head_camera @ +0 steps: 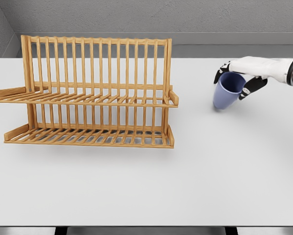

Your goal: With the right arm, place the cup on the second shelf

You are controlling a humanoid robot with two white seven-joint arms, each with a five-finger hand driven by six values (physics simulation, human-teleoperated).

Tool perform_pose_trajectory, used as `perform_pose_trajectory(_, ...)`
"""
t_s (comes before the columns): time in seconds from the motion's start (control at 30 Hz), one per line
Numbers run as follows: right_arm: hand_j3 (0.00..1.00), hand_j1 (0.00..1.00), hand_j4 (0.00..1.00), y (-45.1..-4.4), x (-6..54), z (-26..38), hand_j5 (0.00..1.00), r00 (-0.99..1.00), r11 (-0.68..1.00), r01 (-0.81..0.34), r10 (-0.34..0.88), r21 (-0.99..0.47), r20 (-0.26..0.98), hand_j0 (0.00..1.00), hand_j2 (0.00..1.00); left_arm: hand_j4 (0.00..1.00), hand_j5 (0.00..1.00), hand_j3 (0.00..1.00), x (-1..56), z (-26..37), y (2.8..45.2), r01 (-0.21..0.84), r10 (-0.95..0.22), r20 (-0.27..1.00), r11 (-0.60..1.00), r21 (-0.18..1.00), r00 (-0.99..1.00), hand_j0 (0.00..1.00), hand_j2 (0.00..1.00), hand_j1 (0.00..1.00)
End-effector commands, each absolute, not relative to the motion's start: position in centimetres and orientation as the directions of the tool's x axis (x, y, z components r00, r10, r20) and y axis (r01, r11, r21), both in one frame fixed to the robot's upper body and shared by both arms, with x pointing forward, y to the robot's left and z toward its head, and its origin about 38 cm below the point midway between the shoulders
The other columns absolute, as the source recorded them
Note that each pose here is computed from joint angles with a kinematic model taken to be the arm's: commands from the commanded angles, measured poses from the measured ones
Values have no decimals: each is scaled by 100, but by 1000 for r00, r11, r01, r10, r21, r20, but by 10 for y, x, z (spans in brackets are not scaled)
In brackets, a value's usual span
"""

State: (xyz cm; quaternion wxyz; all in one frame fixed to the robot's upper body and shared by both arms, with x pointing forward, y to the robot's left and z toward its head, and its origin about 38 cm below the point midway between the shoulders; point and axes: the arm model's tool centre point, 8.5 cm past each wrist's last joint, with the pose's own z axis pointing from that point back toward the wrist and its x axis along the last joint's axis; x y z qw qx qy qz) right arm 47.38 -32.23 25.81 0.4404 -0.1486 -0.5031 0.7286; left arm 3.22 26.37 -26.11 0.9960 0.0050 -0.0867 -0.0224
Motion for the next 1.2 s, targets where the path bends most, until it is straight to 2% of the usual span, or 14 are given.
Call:
perform_pose_trajectory(0.0,61,61,61,-323,474,260,61,-568,-102,-490,791,-866,228,61,61,100,100,100,32,-261,264,43,-45,172,999,14,984,100,100,100)
perform_pose_trajectory(1.17,62,62,62,-306,451,343,62,-676,-131,-288,730,-949,105,62,62,100,100,100,32,-261,264,43,-45,172,999,14,984,100,100,100)
